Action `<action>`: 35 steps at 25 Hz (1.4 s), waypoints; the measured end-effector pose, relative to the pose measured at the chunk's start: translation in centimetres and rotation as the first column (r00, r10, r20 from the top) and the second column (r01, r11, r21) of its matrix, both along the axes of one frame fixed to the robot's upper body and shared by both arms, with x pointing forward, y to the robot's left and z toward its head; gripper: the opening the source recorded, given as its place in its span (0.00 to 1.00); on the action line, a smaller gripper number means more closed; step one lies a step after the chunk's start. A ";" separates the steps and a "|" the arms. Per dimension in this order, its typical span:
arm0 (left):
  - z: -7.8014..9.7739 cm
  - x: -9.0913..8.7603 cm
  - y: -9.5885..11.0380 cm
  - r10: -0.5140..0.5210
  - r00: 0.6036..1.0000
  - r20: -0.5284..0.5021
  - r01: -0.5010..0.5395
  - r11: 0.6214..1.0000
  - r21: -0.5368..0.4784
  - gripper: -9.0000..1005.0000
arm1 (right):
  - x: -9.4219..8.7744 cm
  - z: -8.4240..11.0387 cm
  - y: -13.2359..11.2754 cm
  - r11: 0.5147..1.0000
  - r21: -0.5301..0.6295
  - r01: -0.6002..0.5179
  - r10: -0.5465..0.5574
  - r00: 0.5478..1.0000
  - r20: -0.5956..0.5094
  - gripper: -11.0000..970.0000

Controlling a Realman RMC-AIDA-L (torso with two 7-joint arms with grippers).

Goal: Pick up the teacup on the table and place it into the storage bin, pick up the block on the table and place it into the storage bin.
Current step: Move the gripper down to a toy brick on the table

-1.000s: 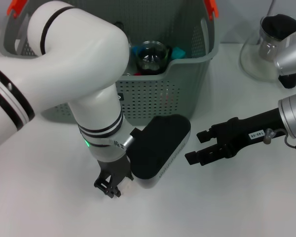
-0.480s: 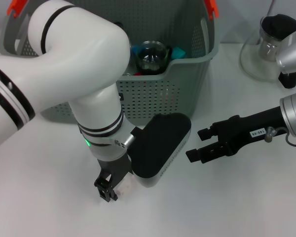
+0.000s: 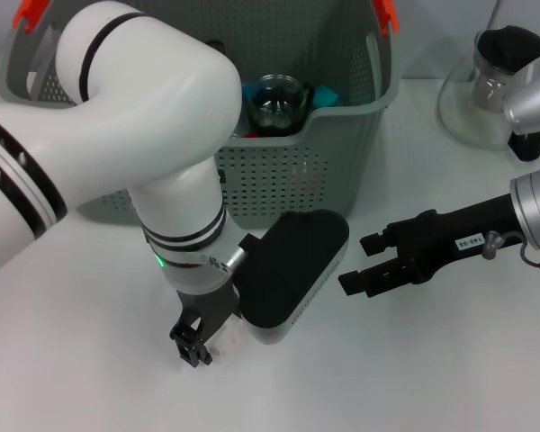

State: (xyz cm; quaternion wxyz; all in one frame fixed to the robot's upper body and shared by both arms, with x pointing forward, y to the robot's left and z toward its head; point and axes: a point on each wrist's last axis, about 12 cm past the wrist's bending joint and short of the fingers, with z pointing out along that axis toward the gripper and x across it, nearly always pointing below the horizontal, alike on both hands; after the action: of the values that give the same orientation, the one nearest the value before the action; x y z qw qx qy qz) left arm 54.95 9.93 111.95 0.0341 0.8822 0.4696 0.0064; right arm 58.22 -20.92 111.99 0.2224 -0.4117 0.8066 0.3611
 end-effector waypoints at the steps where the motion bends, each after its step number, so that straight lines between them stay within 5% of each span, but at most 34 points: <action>1: 0.0 0.0 0.0 0.000 1.000 0.000 0.000 1.000 0.000 0.71 | 0.0 0.0 0.0 1.000 0.000 0.000 0.000 1.000 0.000 0.95; 35: -0.2 -0.1 -0.2 0.003 1.000 -0.009 -0.003 1.000 0.006 0.50 | 0.0 0.0 0.0 1.000 -0.001 0.002 -0.002 1.000 0.003 0.95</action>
State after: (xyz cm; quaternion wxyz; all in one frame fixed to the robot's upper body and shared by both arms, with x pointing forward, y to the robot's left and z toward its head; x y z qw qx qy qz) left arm 54.82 9.70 111.80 0.0294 0.8817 0.4709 0.0037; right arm 58.26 -20.92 111.99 0.2238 -0.4113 0.8069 0.3600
